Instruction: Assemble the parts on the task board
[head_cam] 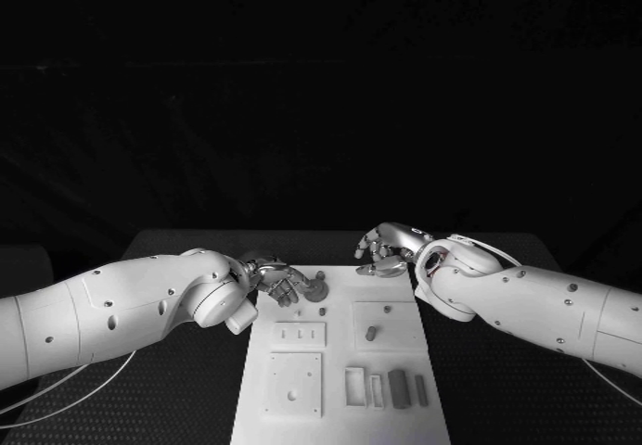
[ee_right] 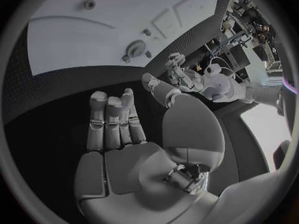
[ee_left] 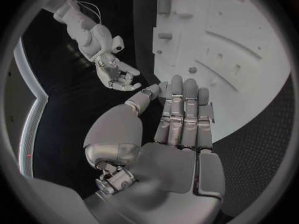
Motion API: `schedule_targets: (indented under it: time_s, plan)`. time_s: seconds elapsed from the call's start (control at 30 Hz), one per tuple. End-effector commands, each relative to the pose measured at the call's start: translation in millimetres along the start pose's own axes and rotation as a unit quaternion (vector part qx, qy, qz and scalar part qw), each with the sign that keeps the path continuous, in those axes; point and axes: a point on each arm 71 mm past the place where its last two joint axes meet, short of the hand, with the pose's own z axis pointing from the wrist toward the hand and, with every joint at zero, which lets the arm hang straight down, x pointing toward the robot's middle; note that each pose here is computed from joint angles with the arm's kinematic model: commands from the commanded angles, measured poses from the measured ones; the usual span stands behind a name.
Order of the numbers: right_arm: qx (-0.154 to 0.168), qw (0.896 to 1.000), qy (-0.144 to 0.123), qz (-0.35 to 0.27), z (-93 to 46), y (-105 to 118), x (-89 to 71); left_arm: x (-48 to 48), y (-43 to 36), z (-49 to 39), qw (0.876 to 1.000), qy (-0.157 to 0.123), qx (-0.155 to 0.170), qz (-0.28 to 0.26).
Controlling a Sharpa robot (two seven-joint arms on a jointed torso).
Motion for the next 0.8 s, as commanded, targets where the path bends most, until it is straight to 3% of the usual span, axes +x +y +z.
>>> schedule_targets:
  time_s: [0.03,0.2,0.33,0.47,0.57,0.8]
  plan:
    - [0.006,0.998,-0.021,0.053,2.7,-8,-15.2,-0.5,7.2,-0.3,0.996,0.019,-0.044,0.074]
    - [0.018,0.996,-0.047,0.068,8.3,-19,-39.1,0.9,13.8,-1.2,0.990,0.036,-0.091,0.098]
    - [0.031,0.994,-0.066,0.079,12.3,-30,-54.4,4.0,14.6,-0.5,0.984,0.044,-0.111,0.129]
    - [0.039,0.992,-0.080,0.087,15.6,-35,-64.5,6.4,13.9,0.5,0.979,0.046,-0.120,0.158]
    - [0.044,0.991,-0.089,0.092,18.5,-38,-70.5,6.8,14.1,1.6,0.975,0.032,-0.123,0.185]
    - [0.049,0.990,-0.096,0.093,22.6,-41,-76.2,12.8,14.0,2.4,0.971,0.026,-0.127,0.199]
